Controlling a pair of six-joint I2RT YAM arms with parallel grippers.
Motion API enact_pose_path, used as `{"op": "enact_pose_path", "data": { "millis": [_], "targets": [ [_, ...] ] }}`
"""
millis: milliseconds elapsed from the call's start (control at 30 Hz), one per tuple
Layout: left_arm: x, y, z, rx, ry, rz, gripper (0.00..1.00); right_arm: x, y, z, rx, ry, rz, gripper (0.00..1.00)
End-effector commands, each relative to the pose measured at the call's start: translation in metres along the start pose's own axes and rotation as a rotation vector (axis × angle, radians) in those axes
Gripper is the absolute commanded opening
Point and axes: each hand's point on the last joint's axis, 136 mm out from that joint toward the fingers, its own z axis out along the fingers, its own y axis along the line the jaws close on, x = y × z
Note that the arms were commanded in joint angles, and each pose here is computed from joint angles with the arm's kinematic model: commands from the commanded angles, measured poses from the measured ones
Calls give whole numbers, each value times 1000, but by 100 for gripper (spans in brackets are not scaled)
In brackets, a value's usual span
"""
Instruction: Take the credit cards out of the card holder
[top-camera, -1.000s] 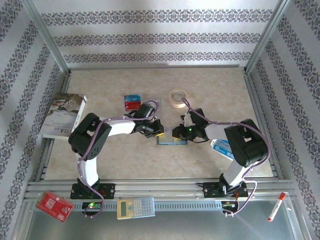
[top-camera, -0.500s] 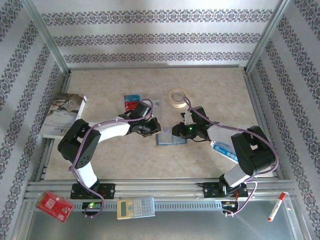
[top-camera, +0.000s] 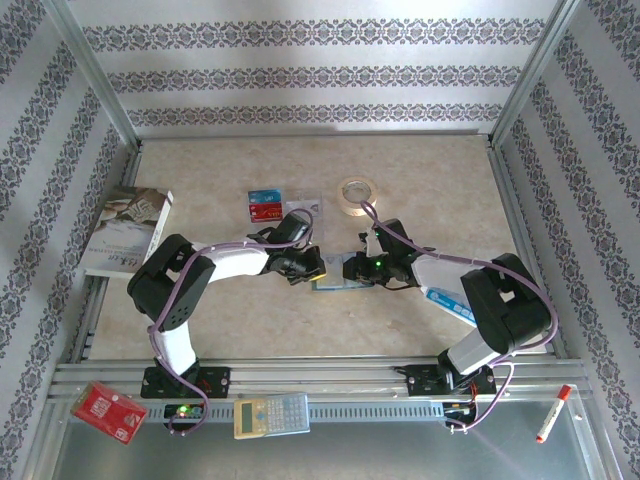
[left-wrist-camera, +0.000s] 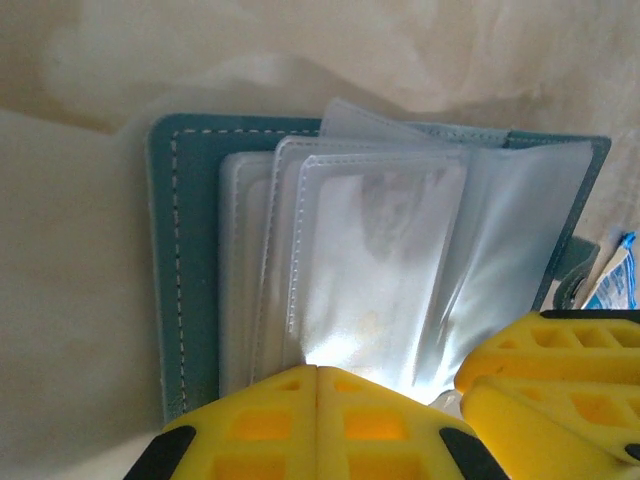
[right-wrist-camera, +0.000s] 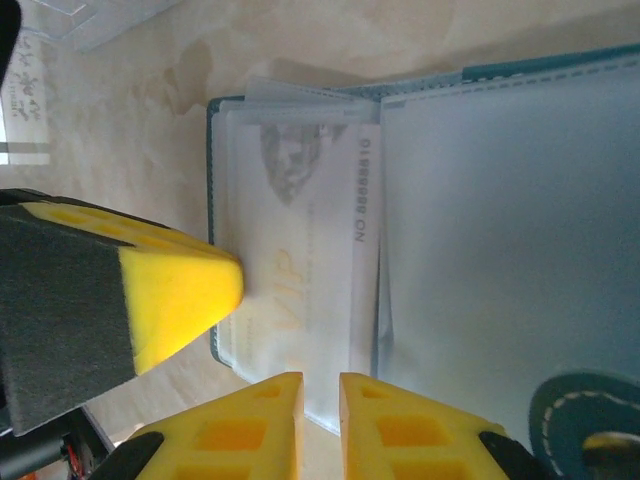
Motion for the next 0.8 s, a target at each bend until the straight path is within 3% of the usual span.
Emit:
{"op": "enact_pose_path", "data": {
  "millis": [0,233,600,767],
  "targets": [
    [2,28,0,-111,-25,-40,5,4,-11,5,34,5,27,19],
    [11,47,12,-111,-2,-90,5,3,-5,13,-41,35,39,19],
    [22,84,11,-120,58,-161,5,0,-29,8,43,-19,84,25],
    [20,82,13,-103,69,-157,5,-1,-29,7,38,-8,79,25]
  ]
}}
